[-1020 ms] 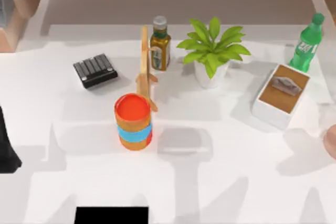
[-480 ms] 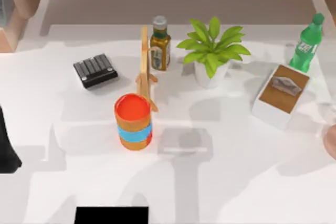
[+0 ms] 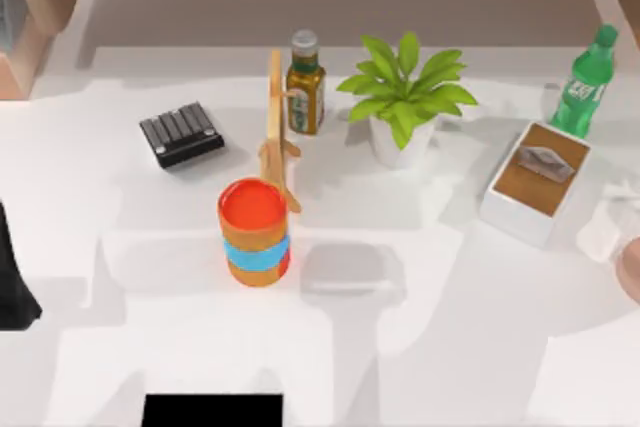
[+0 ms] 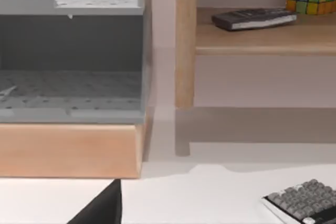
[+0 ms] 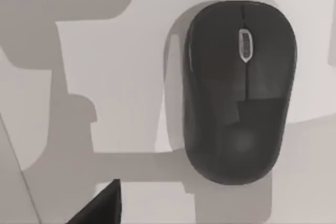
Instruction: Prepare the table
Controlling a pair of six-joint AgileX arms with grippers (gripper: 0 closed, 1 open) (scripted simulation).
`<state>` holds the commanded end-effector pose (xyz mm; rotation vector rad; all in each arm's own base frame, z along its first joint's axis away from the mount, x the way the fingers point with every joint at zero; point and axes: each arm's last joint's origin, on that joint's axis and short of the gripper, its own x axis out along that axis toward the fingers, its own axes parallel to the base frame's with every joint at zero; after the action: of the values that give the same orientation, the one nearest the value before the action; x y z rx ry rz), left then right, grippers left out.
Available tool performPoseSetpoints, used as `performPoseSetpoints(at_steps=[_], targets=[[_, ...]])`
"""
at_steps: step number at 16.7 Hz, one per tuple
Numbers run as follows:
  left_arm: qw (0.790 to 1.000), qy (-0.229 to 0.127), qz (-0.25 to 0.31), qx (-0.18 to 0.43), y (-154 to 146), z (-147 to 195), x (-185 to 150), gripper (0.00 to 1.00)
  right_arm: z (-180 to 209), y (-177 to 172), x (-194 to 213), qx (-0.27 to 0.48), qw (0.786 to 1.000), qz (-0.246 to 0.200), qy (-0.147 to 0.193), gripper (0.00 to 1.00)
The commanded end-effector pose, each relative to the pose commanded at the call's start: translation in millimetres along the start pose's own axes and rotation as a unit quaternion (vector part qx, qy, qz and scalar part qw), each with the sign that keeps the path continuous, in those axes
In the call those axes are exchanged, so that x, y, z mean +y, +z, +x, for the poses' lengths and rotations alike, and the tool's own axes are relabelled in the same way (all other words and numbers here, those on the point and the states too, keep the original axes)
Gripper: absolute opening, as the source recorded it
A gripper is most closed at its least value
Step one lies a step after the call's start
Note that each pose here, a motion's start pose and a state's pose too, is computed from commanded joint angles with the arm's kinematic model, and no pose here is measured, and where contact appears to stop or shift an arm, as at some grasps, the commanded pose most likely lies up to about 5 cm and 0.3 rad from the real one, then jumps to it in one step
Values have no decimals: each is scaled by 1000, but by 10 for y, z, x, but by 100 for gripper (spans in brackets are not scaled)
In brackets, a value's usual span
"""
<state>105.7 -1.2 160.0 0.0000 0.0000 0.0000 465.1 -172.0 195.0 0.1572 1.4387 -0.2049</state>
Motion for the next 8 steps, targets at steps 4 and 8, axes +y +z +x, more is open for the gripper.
performPoseSetpoints(at_steps=[4,8], targets=[[1000,0,0,0,0,0,0,100,263,113,11,14,1000,-5,7,100],[1000,0,0,0,0,0,0,100,270,121,14,14,1000,-6,8,100]])
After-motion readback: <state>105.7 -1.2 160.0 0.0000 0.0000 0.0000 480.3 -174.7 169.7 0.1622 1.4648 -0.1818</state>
